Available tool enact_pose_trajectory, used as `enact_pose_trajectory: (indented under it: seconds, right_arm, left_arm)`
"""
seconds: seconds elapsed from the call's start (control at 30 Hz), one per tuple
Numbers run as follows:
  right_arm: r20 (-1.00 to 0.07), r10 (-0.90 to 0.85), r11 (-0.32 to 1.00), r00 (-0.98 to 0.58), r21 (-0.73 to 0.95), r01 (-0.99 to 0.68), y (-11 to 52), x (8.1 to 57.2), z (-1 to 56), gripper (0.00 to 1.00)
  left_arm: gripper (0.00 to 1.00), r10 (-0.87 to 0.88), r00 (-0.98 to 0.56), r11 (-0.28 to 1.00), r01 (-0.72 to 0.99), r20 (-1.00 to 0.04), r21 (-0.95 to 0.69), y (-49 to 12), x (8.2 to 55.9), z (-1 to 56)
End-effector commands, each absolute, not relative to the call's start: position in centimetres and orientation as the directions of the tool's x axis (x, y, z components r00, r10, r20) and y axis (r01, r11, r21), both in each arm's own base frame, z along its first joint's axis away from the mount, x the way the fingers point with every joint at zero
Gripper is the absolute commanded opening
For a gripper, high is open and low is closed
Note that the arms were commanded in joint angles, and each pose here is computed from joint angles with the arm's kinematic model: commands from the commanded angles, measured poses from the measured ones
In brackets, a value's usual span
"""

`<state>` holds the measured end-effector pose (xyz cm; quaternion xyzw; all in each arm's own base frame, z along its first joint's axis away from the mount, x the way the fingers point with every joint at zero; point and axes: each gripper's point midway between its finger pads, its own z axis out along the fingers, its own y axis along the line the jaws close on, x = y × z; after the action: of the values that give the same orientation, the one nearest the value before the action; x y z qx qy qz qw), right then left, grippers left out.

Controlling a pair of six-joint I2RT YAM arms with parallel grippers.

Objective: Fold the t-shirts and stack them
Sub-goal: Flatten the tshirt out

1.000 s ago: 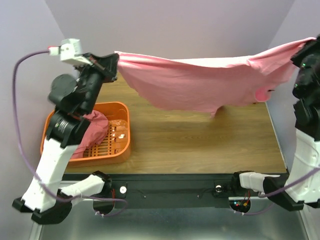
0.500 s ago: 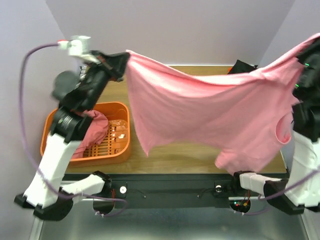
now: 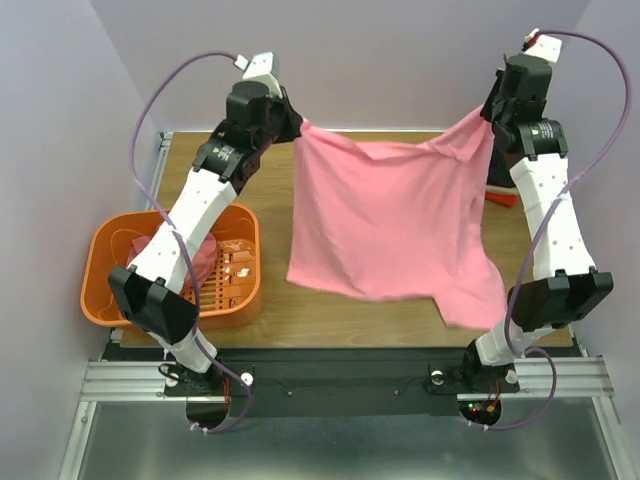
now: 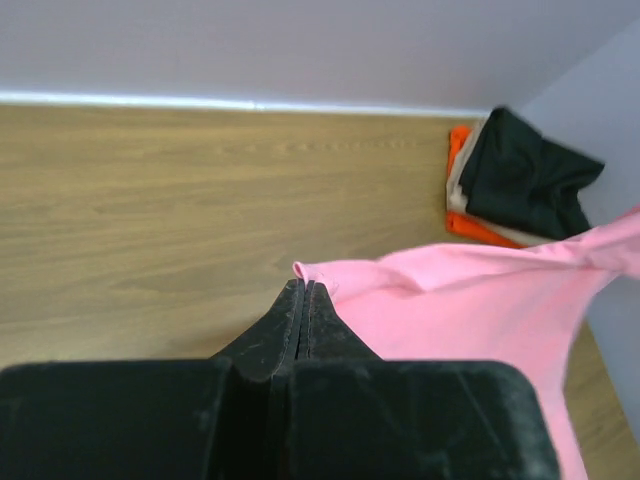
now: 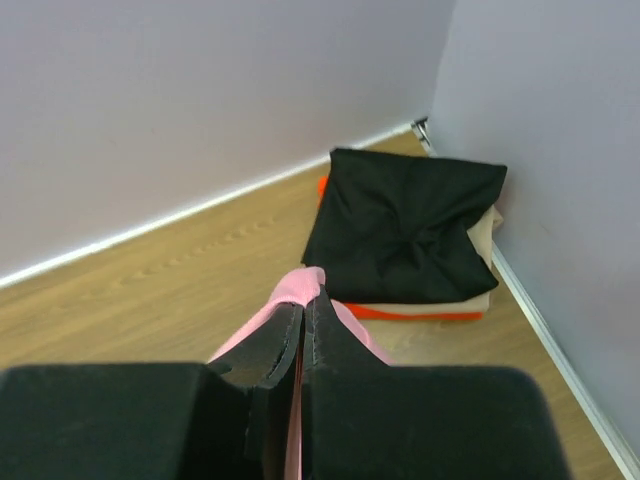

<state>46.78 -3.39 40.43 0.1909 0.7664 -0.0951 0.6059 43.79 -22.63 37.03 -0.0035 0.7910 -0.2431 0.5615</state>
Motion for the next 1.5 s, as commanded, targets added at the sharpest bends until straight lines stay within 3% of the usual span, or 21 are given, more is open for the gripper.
enact_pose_trajectory:
  seconds: [0.0, 0.33, 0.57, 0.9, 1.03, 1.17, 1.3, 1.47]
  right_arm:
    - [-0.975, 0.193, 0.904, 0.113, 0.221, 0.367, -4.0, 42.6, 52.0, 0.01]
    - [-0.944, 0.191, 0.906, 0.27, 0.276, 0.322, -4.5, 35.5, 58.3, 0.01]
    - [-0.892, 0.183, 0.907, 0.412, 0.315, 0.28, -5.1, 28.4, 63.3, 0.0]
    - [-0.799, 0.174, 0.903, 0.576, 0.362, 0.229, -5.8, 21.1, 69.1, 0.0]
    - [-0.826, 0.171, 0.906, 0.537, 0.346, 0.243, -5.5, 24.0, 68.1, 0.01]
    - [-0.892, 0.194, 0.916, 0.408, 0.313, 0.249, -4.3, 30.9, 63.6, 0.0]
    - [-0.963, 0.237, 0.932, 0.127, 0.262, 0.252, -1.9, 43.3, 51.4, 0.0]
    - [-0.956, 0.278, 0.94, -0.092, 0.252, 0.229, 0.6, 55.4, 39.7, 0.0]
  left_arm:
    - [0.0, -0.372, -0.111, 0.869, 0.308, -0.922, -0.388, -19.9, 42.5, 48.7]
    - [0.0, -0.412, 0.059, 0.833, 0.429, -0.909, -0.35, -18.1, 37.2, 55.8]
    - [0.0, -0.458, 0.189, 0.771, 0.571, -0.869, -0.282, -16.4, 29.2, 60.7]
    - [0.0, -0.507, 0.098, 0.661, 0.681, -0.856, -0.314, -16.9, 24.1, 62.2]
    - [0.0, -0.478, 0.035, 0.664, 0.668, -0.877, -0.336, -17.8, 25.4, 59.9]
    - [0.0, -0.41, -0.11, 0.677, 0.629, -0.906, -0.383, -20.2, 29.7, 54.3]
    - [0.0, -0.298, -0.299, 0.783, 0.467, -0.906, -0.412, -21.1, 36.1, 43.9]
    - [0.01, -0.322, -0.414, 0.892, 0.169, -0.851, -0.42, -17.3, 46.5, 33.1]
